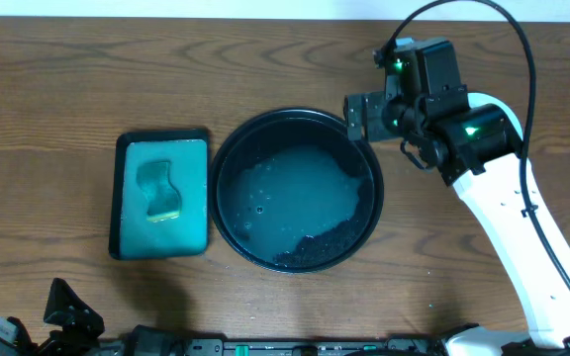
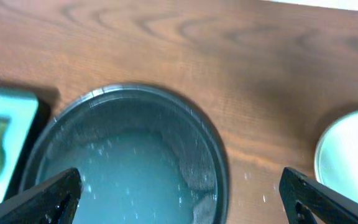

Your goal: Clean dirty plates on tray and stack at the side

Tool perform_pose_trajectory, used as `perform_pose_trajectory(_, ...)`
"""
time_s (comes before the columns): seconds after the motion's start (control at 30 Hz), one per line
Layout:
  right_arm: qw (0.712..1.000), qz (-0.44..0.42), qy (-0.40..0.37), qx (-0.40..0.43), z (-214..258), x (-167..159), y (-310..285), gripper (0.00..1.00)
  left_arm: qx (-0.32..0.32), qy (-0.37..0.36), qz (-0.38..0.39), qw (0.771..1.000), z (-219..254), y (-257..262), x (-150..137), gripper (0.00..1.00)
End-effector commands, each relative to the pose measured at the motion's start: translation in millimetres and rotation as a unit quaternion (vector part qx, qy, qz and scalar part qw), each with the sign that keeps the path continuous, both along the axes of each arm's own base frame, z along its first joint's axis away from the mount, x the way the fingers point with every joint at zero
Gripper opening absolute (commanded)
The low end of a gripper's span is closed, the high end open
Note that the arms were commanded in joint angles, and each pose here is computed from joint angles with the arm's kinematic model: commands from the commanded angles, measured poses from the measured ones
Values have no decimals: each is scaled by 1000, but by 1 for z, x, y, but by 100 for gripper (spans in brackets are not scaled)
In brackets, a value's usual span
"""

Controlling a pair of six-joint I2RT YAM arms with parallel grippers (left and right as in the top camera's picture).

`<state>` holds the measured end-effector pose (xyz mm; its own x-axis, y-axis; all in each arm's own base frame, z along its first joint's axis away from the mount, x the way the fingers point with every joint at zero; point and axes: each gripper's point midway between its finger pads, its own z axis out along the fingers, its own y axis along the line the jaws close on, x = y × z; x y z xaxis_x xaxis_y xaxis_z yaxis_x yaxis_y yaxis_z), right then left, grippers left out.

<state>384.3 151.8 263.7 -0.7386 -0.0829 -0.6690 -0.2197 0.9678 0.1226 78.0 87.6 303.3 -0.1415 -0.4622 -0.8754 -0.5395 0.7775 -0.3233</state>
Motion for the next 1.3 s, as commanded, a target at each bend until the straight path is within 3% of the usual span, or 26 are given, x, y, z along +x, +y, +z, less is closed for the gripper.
perform_pose_trajectory(0.0,999,8,-53,8,20,-4,0,99,4,-1,12,1000,1,4,-1,81)
perform_pose_trajectory(0.2,983,-1,-175,52,44,-17,-9,99,4,-1,12,1000,1,4,-1,81)
perform_pose_trajectory(0.4,955,-38,-282,80,46,-53,-46,99,4,-1,12,1000,1,4,-1,81)
perform_pose_trajectory(0.9,907,-113,-391,111,9,-137,-121,99,4,-1,12,1000,1,4,-1,81)
perform_pose_trajectory(1.27,894,-127,-416,108,-11,-150,-134,99,4,-1,12,1000,1,4,-1,81)
